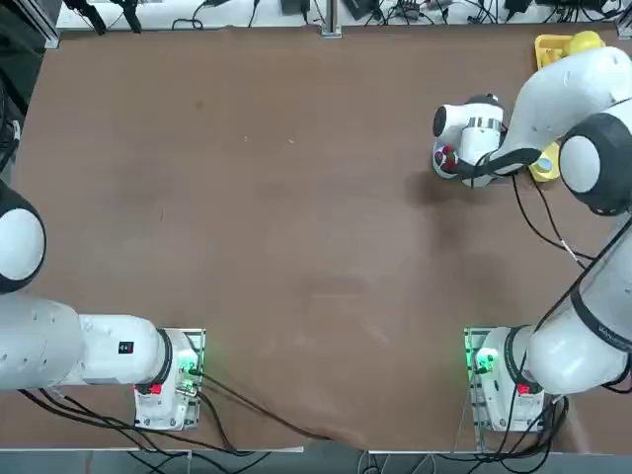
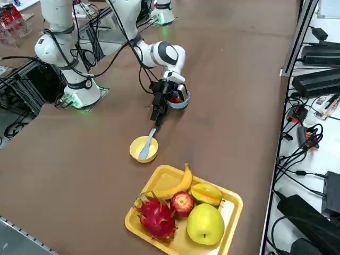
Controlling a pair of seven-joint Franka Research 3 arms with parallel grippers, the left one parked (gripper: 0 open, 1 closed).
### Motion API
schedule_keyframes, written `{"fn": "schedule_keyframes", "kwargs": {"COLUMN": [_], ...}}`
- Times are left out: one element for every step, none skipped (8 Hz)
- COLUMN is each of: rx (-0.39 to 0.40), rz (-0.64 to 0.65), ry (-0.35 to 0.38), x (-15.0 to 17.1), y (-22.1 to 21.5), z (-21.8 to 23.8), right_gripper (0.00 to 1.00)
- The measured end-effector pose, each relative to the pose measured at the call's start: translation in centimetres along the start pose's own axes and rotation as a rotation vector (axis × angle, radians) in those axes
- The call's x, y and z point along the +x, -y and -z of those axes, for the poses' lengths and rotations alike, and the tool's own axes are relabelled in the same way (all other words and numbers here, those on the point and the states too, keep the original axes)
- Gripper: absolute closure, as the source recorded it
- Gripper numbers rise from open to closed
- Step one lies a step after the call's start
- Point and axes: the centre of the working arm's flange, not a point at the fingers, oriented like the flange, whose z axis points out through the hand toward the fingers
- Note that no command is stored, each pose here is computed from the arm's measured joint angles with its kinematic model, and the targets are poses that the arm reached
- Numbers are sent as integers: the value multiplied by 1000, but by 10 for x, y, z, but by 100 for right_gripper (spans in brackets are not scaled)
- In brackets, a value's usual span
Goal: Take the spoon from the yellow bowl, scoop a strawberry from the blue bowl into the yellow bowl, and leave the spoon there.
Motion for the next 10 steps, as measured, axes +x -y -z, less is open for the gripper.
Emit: {"fn": "schedule_keyframes", "kwargs": {"rx": [-17,-41,-67,-85,-95,-104,-112,-121,-129,-134], "rz": [-1,1,4,5,8,11,14,18,20,20], "ry": [-4,-5,-10,-17,-21,-24,-30,-34,-33,-32], "x": [-1,-2,-3,-5,-6,-7,-6,-5,-5,-5], "y": [1,3,6,12,17,19,18,18,18,17], "z": [-2,-6,-10,-15,-19,-22,-25,-28,-33,-36], "right_gripper": [6,6,5,7,7,8,8,10,10,10]}}
